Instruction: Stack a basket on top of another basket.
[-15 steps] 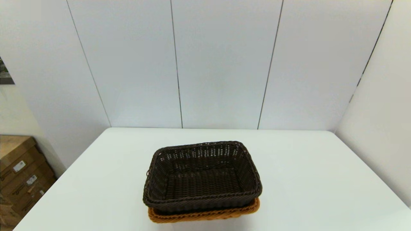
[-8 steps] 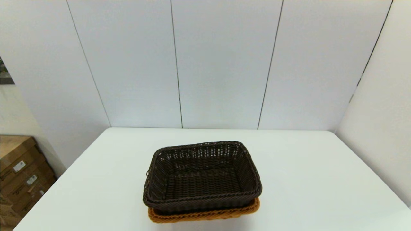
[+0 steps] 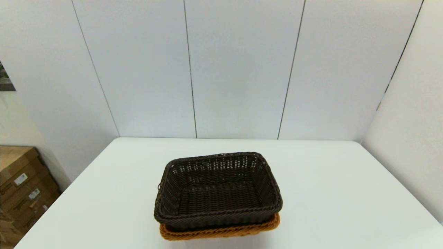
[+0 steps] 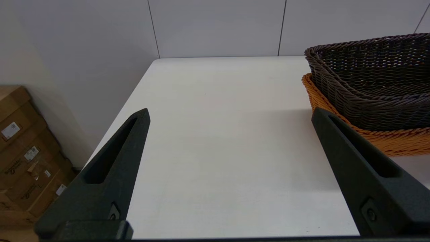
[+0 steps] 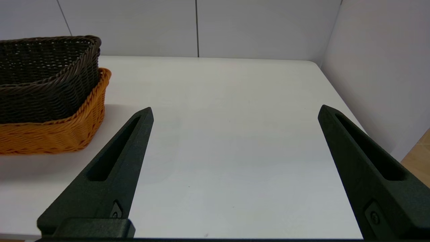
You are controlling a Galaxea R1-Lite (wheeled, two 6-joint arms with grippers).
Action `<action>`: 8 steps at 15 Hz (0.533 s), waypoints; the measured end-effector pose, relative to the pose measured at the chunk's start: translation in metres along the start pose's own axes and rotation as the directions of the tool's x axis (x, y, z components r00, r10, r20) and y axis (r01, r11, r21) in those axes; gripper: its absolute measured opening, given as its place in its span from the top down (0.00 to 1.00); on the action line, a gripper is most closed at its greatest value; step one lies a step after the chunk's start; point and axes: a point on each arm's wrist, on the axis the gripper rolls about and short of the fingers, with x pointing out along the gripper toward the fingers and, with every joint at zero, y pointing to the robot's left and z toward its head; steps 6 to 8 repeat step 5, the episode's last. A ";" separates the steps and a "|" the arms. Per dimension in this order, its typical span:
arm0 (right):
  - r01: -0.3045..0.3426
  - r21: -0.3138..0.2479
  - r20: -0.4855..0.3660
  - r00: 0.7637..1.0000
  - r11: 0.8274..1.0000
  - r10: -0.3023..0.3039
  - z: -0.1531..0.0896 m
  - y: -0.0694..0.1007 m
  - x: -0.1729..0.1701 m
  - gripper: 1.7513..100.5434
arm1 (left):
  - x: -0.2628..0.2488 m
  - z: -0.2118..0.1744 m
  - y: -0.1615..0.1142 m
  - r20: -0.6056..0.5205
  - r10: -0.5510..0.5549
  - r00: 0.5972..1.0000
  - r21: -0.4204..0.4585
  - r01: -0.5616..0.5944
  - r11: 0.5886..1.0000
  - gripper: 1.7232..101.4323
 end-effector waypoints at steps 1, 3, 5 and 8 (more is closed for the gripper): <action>0.000 0.000 0.000 1.000 1.000 0.000 0.000 0.000 0.000 0.03 | 0.000 0.000 0.000 0.000 0.000 1.000 0.000 0.000 1.000 0.04; 0.000 -0.002 0.000 1.000 1.000 0.000 0.000 0.000 0.000 0.03 | 0.000 0.000 0.000 0.000 0.000 1.000 0.000 0.000 1.000 0.04; -0.001 -0.003 0.002 1.000 1.000 0.001 0.000 0.000 0.000 0.03 | 0.000 0.000 0.000 0.000 0.000 1.000 0.000 0.000 1.000 0.04; -0.001 -0.003 0.002 1.000 1.000 0.001 0.000 0.000 0.000 0.03 | 0.000 0.000 0.000 0.000 0.000 1.000 0.000 0.000 1.000 0.04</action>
